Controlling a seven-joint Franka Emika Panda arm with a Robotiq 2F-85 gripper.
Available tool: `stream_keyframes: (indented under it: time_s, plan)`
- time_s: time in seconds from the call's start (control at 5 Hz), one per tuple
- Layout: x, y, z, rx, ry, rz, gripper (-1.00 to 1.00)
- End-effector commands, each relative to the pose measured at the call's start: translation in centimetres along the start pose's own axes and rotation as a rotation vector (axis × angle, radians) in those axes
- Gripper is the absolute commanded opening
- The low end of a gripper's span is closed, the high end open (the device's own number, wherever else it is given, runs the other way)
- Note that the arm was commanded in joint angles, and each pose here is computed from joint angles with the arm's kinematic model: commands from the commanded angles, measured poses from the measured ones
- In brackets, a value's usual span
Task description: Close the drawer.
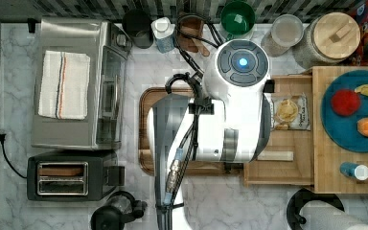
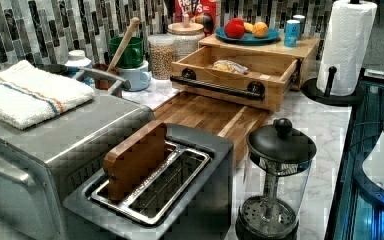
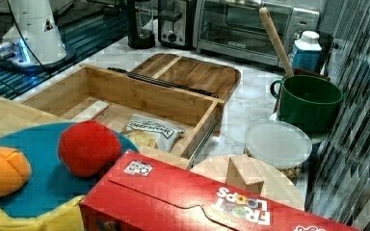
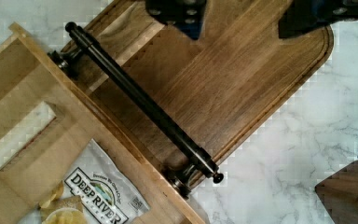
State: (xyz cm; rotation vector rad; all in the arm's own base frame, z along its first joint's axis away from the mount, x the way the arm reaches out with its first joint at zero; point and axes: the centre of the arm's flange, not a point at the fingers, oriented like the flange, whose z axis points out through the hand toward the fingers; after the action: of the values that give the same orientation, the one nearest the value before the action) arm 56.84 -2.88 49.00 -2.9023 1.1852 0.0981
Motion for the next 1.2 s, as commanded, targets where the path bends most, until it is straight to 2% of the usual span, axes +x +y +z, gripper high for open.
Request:
stream_keyframes:
  time_s: [0.2, 0.4, 0.6, 0.8, 1.0, 1.2]
  plan:
    - [0.0, 0.0, 0.0, 0.002, 0.001, -0.012, -1.00]
    - [0.8, 1.0, 0.5, 0.024, -0.047, -0.073, 1.00]
    - [-0.1, 0.4, 1.3, 0.053, -0.111, -0.203, 1.00]
    - [-3.1, -1.8, 1.4, 0.037, -0.085, -0.349, 1.00]
    - [-6.2, -3.7, 2.1, 0.061, -0.052, -0.495, 1.00]
    - [-7.7, -5.1, 3.2, 0.061, -0.067, -0.552, -1.00]
